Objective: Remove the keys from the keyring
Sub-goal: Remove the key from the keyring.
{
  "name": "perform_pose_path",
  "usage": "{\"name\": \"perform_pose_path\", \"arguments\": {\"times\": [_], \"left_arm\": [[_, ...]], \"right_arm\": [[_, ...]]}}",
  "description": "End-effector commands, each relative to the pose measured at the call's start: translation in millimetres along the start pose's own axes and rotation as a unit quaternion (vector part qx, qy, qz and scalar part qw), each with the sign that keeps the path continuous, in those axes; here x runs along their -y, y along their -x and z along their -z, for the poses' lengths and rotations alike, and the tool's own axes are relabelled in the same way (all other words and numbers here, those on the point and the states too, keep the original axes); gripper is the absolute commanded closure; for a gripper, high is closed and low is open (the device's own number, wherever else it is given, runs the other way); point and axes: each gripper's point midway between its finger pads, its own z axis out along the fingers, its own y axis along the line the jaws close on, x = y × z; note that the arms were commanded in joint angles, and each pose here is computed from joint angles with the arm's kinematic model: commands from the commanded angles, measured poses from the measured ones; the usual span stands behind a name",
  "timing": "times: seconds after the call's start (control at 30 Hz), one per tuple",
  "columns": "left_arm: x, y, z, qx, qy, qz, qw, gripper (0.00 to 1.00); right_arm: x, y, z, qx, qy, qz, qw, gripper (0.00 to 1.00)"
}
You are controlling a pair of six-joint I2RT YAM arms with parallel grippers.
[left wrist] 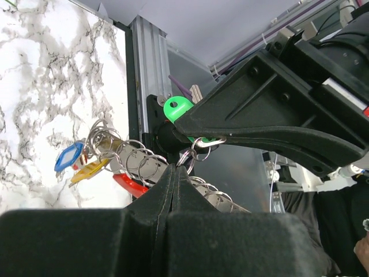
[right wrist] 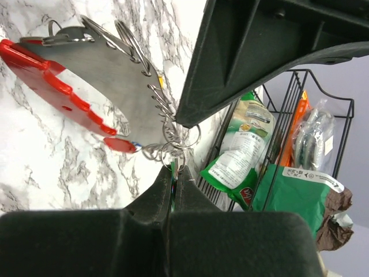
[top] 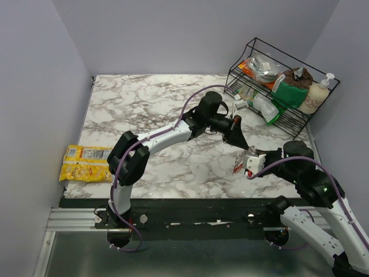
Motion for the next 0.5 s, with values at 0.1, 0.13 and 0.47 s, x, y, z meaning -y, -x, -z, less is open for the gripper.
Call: {"name": "perform_pose_path", "arguments": {"times": [0.1, 0.13, 0.47], "left_arm": [[21.2, 24.0, 15.9, 0.037, -0.022, -0.027, 0.999, 1.00], [19.5, 23.4, 16.1, 0.038, -0.022, -0.023, 0.999, 1.00], [26.5, 14.1, 9.0, 0.020, -0.031, -0.026, 0.999, 1.00]], "right_arm": [[-15.1, 4.3, -3.2, 0.023, 0.013, -0.015, 1.000, 0.99], [-15.9, 4.2, -3.9, 0.024, 0.014, -0.016, 0.999, 0.99], [11.0, -5.7, -8.1, -0.014, -0.033, 0.000, 0.999, 0.99]]}}
